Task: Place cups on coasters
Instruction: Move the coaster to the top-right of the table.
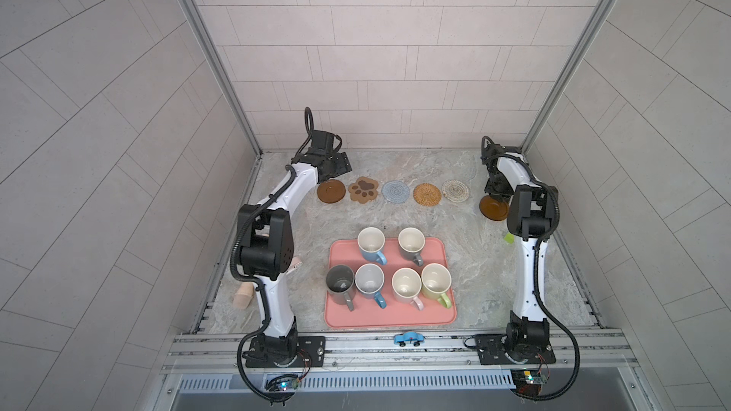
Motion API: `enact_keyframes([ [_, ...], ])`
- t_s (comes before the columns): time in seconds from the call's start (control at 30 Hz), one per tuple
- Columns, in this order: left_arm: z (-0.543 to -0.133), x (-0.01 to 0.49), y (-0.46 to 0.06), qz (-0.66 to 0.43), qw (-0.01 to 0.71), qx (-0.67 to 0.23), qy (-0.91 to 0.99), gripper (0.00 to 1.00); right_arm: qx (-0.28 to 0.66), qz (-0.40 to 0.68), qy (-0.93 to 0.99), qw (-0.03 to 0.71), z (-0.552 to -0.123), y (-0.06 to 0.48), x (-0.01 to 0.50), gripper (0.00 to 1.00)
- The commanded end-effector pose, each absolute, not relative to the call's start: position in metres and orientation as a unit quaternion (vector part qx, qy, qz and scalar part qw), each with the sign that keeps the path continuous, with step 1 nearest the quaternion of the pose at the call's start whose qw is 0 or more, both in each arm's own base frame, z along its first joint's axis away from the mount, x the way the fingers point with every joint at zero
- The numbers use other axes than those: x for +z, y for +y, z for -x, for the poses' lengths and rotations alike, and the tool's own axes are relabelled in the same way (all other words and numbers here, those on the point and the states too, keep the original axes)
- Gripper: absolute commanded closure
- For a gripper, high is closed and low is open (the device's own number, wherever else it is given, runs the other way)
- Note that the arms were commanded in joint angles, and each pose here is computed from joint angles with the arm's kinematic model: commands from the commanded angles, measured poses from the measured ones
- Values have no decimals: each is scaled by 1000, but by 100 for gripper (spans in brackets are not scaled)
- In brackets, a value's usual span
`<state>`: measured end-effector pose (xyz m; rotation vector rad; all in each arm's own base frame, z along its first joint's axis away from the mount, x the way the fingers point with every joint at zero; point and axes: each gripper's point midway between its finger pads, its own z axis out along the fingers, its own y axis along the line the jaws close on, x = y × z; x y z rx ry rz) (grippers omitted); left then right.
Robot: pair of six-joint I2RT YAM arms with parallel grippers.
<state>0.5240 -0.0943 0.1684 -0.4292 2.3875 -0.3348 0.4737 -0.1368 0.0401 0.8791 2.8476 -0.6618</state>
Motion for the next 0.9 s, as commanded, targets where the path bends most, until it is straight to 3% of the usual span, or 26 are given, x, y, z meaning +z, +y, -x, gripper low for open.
enact_keyframes([
  [0.0, -528, 191, -90, 172, 358, -129, 909, 14, -201, -280, 938, 31, -479, -131, 32, 73],
  [0.2, -528, 193, -90, 172, 360, -129, 908, 14, -187, -283, 939, 54, -490, -129, 46, 73],
  [0.6, -526, 191, -90, 173, 361, -131, 907, 14, -136, -289, 941, 112, -472, -118, 91, 68],
  [0.87, -524, 187, -90, 175, 361, -134, 906, 14, -87, -307, 941, 112, -446, -107, 79, 58],
])
